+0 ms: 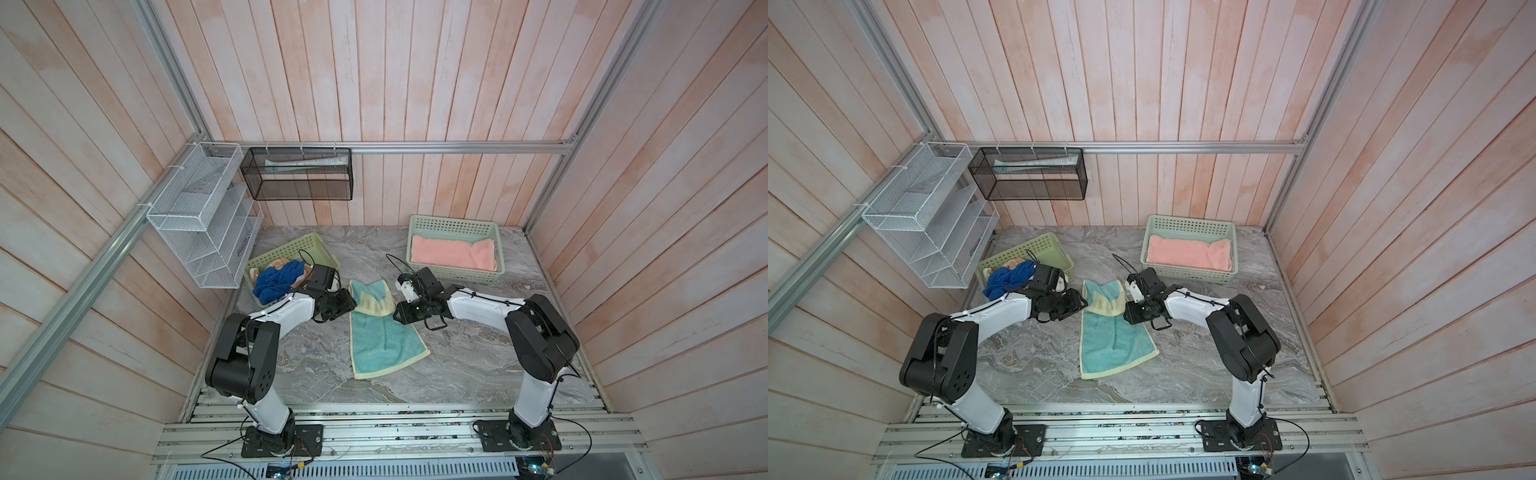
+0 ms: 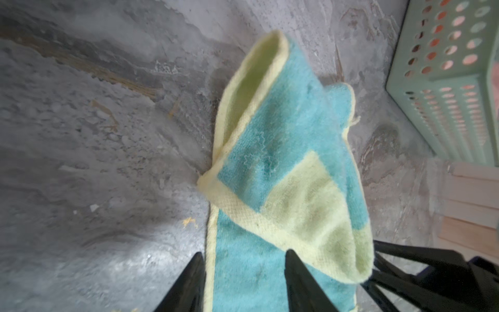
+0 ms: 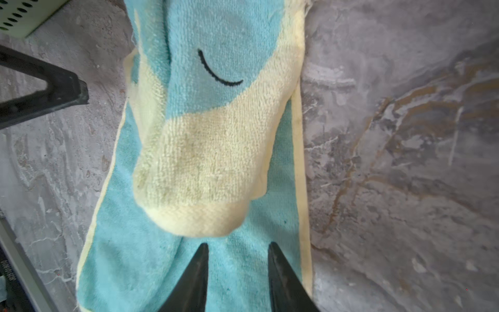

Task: Fold and stack the towels
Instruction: 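Grasp the teal-yellow towel's far corners with both grippers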

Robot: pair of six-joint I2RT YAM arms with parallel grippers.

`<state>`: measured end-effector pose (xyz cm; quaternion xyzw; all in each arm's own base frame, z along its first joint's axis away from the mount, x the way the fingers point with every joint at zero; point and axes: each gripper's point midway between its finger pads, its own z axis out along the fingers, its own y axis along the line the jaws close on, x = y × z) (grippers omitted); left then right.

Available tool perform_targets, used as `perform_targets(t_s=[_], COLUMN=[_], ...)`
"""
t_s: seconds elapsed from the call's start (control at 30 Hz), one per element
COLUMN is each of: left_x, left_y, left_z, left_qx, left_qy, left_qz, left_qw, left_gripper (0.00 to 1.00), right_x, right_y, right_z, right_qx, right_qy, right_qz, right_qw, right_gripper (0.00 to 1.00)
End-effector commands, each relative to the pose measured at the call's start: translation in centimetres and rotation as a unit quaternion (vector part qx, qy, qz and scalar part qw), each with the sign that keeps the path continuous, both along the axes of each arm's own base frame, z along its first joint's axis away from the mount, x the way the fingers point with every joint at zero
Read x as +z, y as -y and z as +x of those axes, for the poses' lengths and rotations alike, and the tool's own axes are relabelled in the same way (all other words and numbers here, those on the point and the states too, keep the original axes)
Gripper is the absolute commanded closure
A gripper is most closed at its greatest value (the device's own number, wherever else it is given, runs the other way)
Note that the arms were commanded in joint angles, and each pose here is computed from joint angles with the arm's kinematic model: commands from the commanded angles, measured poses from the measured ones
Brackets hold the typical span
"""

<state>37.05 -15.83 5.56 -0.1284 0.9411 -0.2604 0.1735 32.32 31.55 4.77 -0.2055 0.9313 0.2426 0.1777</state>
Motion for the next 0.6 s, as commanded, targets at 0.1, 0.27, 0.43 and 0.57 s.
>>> perform_targets(t_s=[0.1, 0.27, 0.43, 0.57], left_x=[-0.6, -1.8, -2.8, -3.6], left_y=[-0.5, -0.8, -0.4, -0.6], left_z=[2.5, 3.0, 3.2, 3.5], left_qx=[0.045, 0.058, 0.058, 0.066], left_qy=[0.022, 0.018, 0.003, -0.007], left_qz=[-0.023, -0.019, -0.031, -0.028], left_qw=[0.998, 0.998, 0.998, 0.997], left_gripper=[0.53, 0.48, 0.48, 0.47], right_x=[-1.4, -2.1, -1.8, -1.8], right_y=[-0.9, -1.2, -1.5, -1.7], right_z=[2.1, 3.8, 4.7, 4.8], right_qx=[0.01, 0.011, 0.017, 0.027], right_qy=[0.046, 0.065, 0.084, 0.089], right_qz=[-0.035, -0.065, -0.071, -0.068], right_qw=[0.998, 0.996, 0.994, 0.993], right_gripper=[0.58, 0.57, 0.62, 0.67])
